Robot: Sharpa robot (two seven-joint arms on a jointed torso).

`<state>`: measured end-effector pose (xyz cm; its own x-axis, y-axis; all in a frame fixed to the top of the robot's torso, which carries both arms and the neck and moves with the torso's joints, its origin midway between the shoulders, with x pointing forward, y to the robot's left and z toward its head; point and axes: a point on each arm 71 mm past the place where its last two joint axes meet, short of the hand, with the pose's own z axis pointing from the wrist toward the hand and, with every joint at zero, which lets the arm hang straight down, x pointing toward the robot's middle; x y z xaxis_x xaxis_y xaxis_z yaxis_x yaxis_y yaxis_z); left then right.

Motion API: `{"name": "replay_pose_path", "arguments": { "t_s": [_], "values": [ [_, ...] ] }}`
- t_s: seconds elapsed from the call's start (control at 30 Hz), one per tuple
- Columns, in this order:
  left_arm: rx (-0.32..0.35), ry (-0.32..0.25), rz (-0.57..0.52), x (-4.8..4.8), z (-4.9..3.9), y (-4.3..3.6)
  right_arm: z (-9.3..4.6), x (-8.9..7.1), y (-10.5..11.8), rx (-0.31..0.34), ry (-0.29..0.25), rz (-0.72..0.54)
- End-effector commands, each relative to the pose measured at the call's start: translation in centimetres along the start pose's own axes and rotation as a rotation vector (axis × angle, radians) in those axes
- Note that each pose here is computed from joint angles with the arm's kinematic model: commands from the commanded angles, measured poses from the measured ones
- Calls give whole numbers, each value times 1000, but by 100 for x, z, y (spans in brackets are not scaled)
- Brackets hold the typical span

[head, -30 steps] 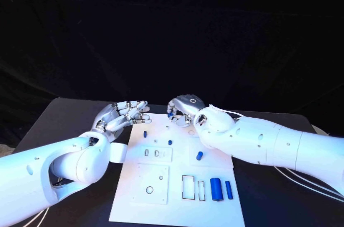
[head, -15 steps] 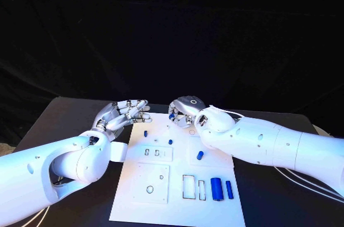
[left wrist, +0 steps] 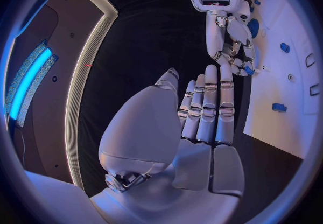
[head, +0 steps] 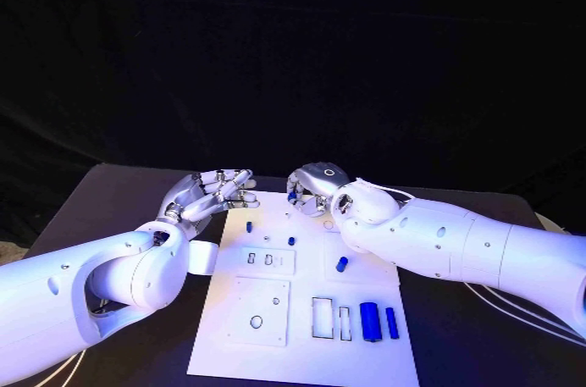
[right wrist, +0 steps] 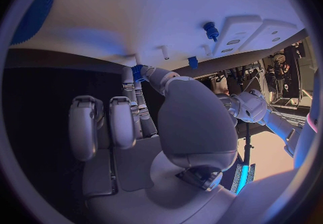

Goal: Assemble the parts on the task board

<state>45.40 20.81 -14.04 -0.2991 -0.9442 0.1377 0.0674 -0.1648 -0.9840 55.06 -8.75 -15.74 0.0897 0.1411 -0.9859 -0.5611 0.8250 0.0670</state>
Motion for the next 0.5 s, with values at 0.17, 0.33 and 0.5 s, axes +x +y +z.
{"name": "replay_pose_path", "arguments": {
  "t_s": [0.17,0.33,0.5],
  "values": [
    [8,17,-10,20,10,-17,-32,114,0,4,67,-10],
    [8,16,-9,16,10,-18,-44,109,-13,7,60,-11],
    [8,15,-9,13,10,-18,-59,94,-33,12,41,-9]
  ]
}}
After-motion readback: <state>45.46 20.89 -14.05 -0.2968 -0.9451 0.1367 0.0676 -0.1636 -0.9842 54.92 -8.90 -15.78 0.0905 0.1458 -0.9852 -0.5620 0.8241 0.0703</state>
